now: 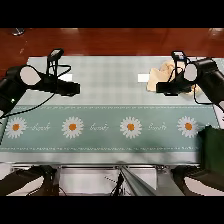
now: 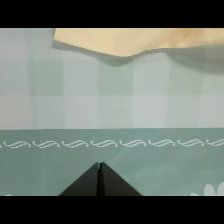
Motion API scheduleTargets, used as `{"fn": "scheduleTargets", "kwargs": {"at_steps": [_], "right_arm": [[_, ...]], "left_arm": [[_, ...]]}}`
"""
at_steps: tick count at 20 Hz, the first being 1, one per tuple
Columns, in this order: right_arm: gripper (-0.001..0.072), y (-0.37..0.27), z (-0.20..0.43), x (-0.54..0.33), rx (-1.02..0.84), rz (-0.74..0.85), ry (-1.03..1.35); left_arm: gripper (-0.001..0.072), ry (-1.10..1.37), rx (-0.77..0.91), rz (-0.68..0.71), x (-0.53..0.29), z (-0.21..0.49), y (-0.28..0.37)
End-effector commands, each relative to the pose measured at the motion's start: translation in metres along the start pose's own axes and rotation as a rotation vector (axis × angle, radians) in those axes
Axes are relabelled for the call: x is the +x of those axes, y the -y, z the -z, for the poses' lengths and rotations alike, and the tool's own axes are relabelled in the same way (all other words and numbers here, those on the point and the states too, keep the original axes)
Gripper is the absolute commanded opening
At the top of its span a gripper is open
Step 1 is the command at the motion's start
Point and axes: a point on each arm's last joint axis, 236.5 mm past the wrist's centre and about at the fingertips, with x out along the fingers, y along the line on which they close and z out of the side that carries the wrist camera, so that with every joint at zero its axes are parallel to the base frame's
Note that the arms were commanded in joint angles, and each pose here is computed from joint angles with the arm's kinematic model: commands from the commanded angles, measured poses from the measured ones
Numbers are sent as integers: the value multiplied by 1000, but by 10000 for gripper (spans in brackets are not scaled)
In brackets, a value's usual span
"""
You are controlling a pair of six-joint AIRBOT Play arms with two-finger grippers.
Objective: Fold the shirts.
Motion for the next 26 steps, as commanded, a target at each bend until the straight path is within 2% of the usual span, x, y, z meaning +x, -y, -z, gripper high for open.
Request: {"fn": "scheduleTargets", "kwargs": {"at_steps": [1, 20, 24, 25, 26], "right_arm": [[20, 0, 0, 0, 1, 0, 0], [19, 0, -9, 0, -4, -1, 39], [21, 11, -59, -7, -71, 55, 249], [92, 17, -83, -15, -110, 91, 352], [493, 23, -107, -23, -129, 116, 453]], "left_arm": [[25, -1, 0, 0, 0, 0, 0], [25, 43, -1, -2, 0, -10, -1], [25, 122, -2, -8, 2, -30, -3], [36, 150, -3, -12, 3, -37, -4], [222, 180, -3, -17, 5, -44, -6]]}}
